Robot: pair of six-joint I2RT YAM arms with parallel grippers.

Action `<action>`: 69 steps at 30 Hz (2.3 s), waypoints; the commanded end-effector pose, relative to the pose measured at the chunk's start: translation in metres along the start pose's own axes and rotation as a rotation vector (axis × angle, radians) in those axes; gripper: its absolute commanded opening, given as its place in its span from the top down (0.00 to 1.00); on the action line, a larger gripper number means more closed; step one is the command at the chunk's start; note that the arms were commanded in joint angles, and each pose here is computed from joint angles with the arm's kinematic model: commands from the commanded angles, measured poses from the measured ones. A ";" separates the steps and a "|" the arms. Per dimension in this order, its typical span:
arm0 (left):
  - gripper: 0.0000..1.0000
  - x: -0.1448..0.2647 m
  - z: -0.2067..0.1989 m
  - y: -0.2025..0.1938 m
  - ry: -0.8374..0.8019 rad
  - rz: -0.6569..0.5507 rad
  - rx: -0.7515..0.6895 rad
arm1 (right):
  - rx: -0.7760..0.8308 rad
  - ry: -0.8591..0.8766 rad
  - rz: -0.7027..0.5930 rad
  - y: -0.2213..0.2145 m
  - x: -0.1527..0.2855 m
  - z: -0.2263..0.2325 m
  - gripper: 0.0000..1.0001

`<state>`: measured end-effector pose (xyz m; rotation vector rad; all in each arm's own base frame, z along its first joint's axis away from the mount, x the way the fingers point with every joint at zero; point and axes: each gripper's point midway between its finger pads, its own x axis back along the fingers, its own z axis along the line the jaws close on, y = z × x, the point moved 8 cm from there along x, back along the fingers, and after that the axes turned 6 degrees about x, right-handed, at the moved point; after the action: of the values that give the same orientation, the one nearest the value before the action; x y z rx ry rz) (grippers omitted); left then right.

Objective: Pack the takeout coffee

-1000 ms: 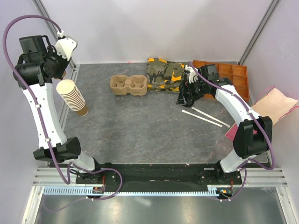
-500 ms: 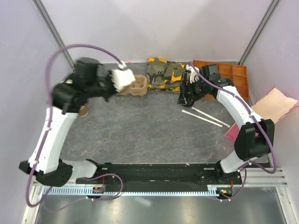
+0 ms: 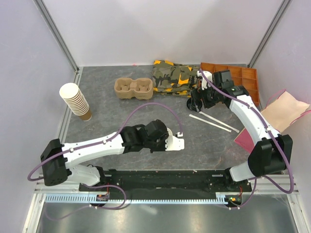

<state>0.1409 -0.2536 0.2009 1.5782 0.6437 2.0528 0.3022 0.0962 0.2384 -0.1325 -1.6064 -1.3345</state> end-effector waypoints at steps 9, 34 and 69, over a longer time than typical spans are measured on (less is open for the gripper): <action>0.98 -0.029 0.007 0.012 0.134 -0.076 0.036 | 0.008 0.005 -0.011 0.001 -0.002 -0.003 0.02; 0.62 -0.047 0.004 0.002 0.111 -0.013 0.058 | -0.002 0.017 -0.007 0.001 -0.006 -0.003 0.02; 0.00 0.152 0.132 0.030 0.231 -0.412 0.669 | 0.298 -0.173 0.294 0.018 -0.135 -0.024 0.19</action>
<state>0.2419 -0.1685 0.3730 1.2338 1.7353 1.9082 0.3808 0.1481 0.1491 -0.2818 -1.7757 -0.9064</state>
